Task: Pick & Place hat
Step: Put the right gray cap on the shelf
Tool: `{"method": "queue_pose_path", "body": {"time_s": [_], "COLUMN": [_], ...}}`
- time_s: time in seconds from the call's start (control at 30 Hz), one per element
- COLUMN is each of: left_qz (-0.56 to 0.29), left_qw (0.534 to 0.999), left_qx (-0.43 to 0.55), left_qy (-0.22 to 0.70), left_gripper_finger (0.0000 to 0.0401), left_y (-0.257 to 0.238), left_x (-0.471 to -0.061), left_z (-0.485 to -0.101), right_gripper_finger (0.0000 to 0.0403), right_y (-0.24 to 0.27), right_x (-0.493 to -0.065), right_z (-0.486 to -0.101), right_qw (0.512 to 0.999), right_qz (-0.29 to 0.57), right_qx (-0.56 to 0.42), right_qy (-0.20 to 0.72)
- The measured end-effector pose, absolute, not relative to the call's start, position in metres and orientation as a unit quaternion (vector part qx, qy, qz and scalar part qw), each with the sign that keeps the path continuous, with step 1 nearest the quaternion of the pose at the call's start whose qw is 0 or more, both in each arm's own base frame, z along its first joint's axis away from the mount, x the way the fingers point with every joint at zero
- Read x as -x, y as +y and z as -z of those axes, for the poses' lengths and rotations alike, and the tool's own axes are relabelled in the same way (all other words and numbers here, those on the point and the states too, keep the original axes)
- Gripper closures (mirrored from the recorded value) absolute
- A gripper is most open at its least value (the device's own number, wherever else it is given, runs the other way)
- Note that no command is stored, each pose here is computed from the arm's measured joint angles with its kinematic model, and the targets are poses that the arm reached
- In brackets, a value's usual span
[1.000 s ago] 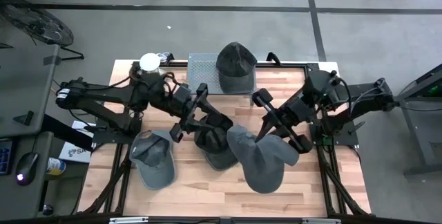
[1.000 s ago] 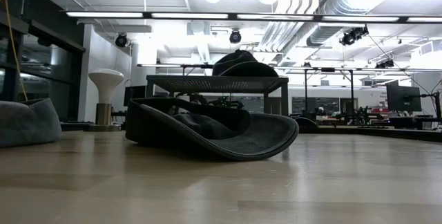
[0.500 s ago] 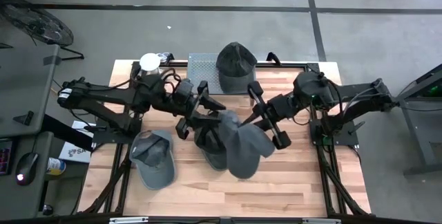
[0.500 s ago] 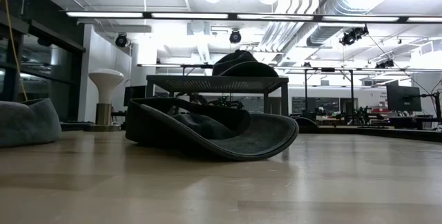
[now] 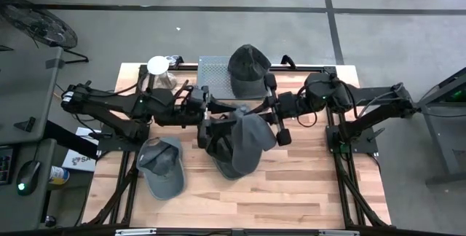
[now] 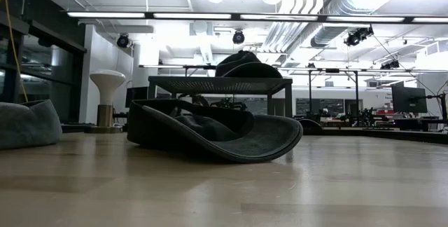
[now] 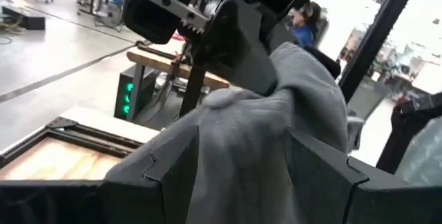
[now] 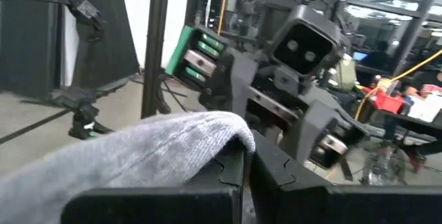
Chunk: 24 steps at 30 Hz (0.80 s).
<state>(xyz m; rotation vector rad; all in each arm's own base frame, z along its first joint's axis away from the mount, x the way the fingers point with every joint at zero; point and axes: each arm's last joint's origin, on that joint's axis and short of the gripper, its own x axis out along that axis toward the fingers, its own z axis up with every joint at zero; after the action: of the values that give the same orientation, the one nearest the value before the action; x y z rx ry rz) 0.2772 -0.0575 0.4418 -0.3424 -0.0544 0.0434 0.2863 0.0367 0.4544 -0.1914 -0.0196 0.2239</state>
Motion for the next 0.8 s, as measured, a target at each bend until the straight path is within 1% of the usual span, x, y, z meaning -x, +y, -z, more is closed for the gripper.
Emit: {"method": "queue_pose_path", "body": {"time_s": [0.17,0.3,0.37,0.43,0.53,0.63,0.7,0.8], "left_qz": [-0.027,-0.038,-0.040,-0.044,-0.057,-0.094,-0.115,-0.131], "left_qw": [0.984,0.980,0.980,0.980,0.978,0.973,0.969,0.967], "left_qx": [0.177,0.198,0.195,0.195,0.201,0.212,0.218,0.218], "left_qy": [-0.014,-0.002,0.001,0.003,0.003,-0.001,-0.002,-0.007], "left_gripper_finger": [0.0192,0.0191,0.0185,0.0171,0.0138,0.0107,0.0095,0.0090], "left_y": [-0.060,-0.059,-0.059,-0.059,-0.058,-0.056,-0.055,-0.054], "left_x": [-0.277,-0.277,-0.277,-0.277,-0.277,-0.276,-0.276,-0.276], "left_z": [-0.439,-0.436,-0.436,-0.435,-0.434,-0.433,-0.432,-0.433], "right_gripper_finger": [0.0403,0.0403,0.0403,0.0403,0.0403,0.0403,0.0403,0.0403], "right_y": [0.031,0.027,0.026,0.024,0.021,0.018,0.016,0.012], "right_x": [-0.287,-0.287,-0.287,-0.287,-0.287,-0.288,-0.288,-0.288], "right_z": [-0.453,-0.452,-0.451,-0.451,-0.451,-0.451,-0.450,-0.450], "right_qw": [0.990,0.990,0.990,0.990,0.990,0.990,0.990,0.989], "right_qz": [-0.096,-0.099,-0.097,-0.095,-0.090,-0.084,-0.078,-0.073], "right_qx": [0.105,0.104,0.104,0.105,0.111,0.113,0.120,0.130], "right_qy": [-0.004,0.001,0.008,0.011,0.012,0.012,0.014,0.014]}}
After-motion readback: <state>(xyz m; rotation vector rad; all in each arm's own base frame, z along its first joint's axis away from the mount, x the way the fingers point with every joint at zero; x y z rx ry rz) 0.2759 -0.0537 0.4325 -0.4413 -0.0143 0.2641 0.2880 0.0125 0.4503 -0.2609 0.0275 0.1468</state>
